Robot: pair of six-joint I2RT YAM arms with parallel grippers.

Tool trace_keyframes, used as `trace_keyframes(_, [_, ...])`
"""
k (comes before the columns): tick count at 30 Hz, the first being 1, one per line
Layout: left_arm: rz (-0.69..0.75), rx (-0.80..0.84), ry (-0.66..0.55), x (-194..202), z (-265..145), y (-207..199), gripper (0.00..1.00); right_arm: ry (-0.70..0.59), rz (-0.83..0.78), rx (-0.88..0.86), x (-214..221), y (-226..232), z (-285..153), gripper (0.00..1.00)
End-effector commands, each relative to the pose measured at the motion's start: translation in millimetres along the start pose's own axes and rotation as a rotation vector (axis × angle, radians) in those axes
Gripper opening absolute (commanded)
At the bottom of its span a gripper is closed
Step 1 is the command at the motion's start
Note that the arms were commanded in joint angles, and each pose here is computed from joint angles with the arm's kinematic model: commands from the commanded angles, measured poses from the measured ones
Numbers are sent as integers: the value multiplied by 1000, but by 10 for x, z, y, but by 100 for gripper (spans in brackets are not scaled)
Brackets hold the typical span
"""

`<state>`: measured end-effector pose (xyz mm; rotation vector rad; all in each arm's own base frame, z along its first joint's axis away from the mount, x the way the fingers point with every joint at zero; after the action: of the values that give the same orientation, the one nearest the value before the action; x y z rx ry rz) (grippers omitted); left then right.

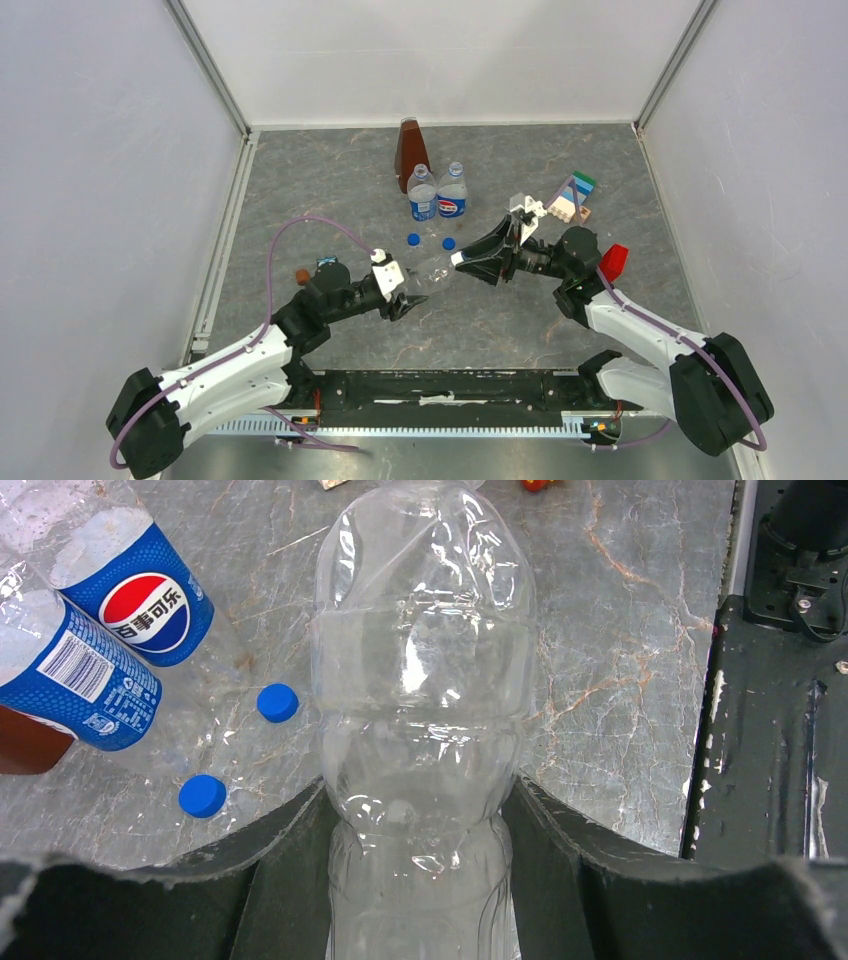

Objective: Unscrew the bottle caps
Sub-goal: Unscrew the bottle cap from the plastic bottle.

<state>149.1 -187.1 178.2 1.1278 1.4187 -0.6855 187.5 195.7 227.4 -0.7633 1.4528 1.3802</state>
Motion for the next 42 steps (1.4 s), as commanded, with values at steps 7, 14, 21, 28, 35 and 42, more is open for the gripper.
trace_keyframes(7, [53,-10,-55,-129,16,43,6,-16,-56,-38,-120,32,28,16])
trace_keyframes(14, [2,-16,-110,-171,65,38,67,-4,-57,-64,-95,47,31,0])
trace_keyframes(21, [-90,23,-87,-270,213,52,77,20,-63,-98,-47,65,66,0])
trace_keyframes(28, [-126,10,-102,-312,284,81,74,30,-66,-93,-16,46,88,0])
trace_keyframes(35, [-138,-12,-99,-304,291,96,48,56,-59,-80,28,-6,121,0])
trace_keyframes(42, [-124,-16,-99,-287,262,90,7,103,-50,-40,95,-88,130,14])
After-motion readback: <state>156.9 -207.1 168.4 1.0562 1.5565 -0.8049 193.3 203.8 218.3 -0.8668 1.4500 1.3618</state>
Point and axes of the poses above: each gripper's point midway between its finger pads, its own z axis out along the fingers, its own y axis along the line the jaws close on, x = y × z, the point moved 8 cm from there along -z, back along the fingers, and after that the axes turned 3 degrees about z, right-handed, at the moved point
